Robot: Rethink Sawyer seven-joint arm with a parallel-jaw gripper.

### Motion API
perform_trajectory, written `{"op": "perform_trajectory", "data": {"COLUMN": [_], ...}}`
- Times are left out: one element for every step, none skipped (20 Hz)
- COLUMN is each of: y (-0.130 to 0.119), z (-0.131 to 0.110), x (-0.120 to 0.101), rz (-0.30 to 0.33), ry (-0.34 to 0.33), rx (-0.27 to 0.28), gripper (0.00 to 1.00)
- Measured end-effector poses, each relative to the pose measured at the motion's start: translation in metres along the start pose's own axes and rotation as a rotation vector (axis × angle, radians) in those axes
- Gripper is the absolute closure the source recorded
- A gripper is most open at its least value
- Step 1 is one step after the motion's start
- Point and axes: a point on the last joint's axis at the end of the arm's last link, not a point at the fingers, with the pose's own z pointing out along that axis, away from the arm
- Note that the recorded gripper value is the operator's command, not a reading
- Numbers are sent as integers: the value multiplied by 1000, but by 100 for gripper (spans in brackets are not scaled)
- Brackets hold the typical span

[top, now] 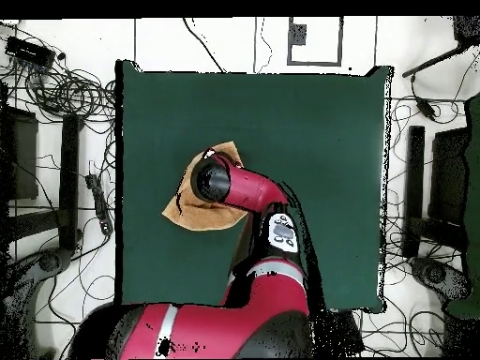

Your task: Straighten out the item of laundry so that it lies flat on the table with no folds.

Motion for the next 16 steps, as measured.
{"op": "perform_trajectory", "data": {"y": [3, 7, 15, 19, 27, 36, 41, 46, 57, 67, 71, 78, 87, 91, 97, 100], "z": [0, 0, 1, 1, 1, 1, 1, 1, 1, 0, -1, -2, -3, -3, -4, -5], "x": [-1, -1, 0, 0, 1, 2, 3, 5, 10, 15, 17, 22, 27, 31, 35, 38], "rz": [16, 39, 80, 100, 144, 199, 225, 253, 316, 375, 399, 436, 475, 497, 529, 543], "ry": [-7, -16, -32, -38, -51, -62, -66, -67, -69, -71, -71, -70, -69, -70, -71, -72], "rx": [-2, -6, -13, -16, -22, -28, -30, -32, -34, -34, -35, -37, -39, -39, -38, -38], "gripper": [0, 0, 0, 0, 0, 0, 0, 0, 0, 0, 0, 0, 0, 0, 0, 0]}}
